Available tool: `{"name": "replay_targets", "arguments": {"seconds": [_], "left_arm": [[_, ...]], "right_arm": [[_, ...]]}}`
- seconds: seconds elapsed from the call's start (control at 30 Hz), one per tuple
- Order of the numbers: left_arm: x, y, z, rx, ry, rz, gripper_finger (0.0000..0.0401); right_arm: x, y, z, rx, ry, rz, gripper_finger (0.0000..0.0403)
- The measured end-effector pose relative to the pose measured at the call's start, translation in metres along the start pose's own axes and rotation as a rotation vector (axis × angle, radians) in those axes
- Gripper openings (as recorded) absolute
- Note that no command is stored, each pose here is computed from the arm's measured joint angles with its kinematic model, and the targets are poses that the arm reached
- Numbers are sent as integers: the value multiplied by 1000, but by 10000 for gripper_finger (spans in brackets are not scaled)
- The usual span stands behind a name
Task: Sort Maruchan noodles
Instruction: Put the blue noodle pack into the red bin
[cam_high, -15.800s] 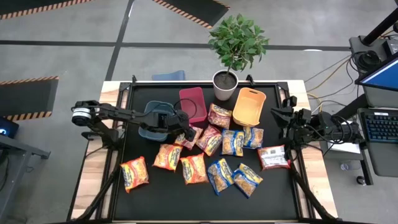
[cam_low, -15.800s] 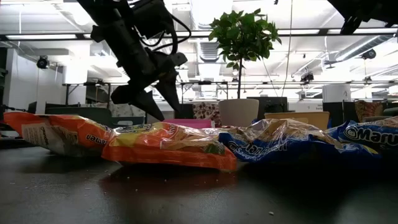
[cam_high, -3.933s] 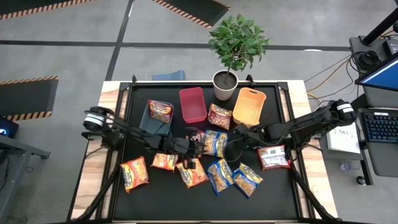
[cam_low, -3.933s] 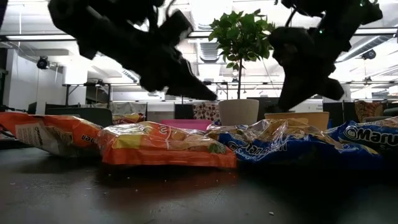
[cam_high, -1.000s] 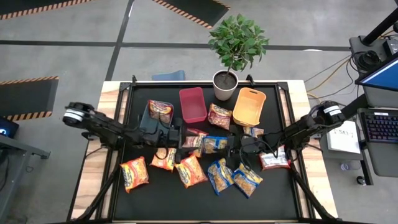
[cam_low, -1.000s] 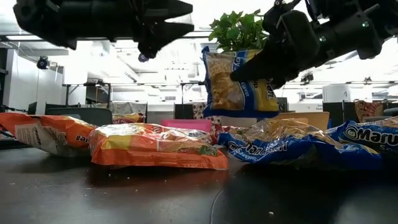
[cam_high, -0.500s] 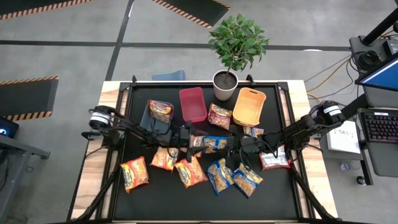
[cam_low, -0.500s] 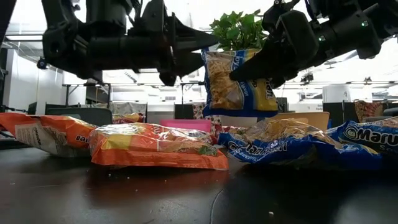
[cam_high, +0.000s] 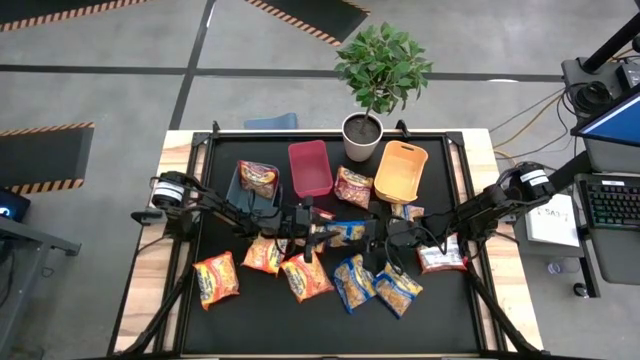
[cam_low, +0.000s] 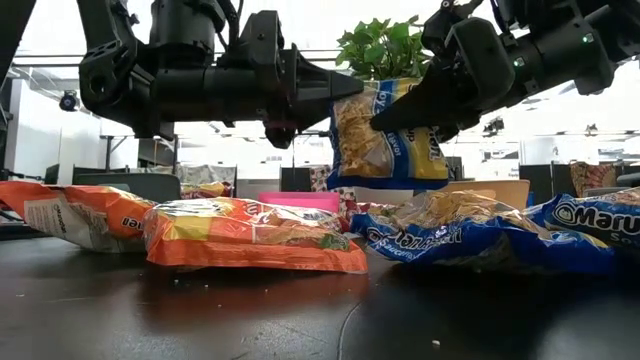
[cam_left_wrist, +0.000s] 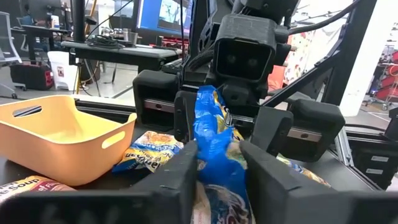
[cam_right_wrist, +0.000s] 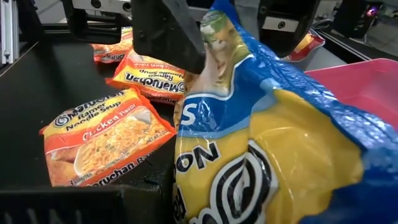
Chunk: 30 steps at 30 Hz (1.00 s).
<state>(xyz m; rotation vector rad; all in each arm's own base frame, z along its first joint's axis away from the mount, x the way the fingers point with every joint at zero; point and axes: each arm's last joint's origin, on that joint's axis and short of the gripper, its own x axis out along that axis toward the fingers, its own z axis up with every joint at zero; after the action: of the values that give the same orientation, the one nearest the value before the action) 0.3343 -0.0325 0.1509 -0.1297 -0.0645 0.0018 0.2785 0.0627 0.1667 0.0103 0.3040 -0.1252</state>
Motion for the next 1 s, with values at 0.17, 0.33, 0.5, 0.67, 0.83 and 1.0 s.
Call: {"name": "replay_targets", "arguments": {"seconds": [0.17,0.33,0.5,0.67,0.83,1.0], "left_arm": [[0,0,0,1,2,0,16],[0,0,0,5,4,0,4],[0,0,-1,9,8,0,0],[-4,-1,7,27,-13,-3,0],[-15,3,30,35,-74,6,0],[-25,14,60,66,-93,63,0]], "right_arm": [[0,0,0,18,-1,0,143],[0,0,1,89,-3,0,176],[-1,0,2,128,-8,1,231],[-10,-2,15,142,-51,9,282],[-32,-9,35,145,-78,11,313],[-60,-17,54,150,-112,17,319]]}}
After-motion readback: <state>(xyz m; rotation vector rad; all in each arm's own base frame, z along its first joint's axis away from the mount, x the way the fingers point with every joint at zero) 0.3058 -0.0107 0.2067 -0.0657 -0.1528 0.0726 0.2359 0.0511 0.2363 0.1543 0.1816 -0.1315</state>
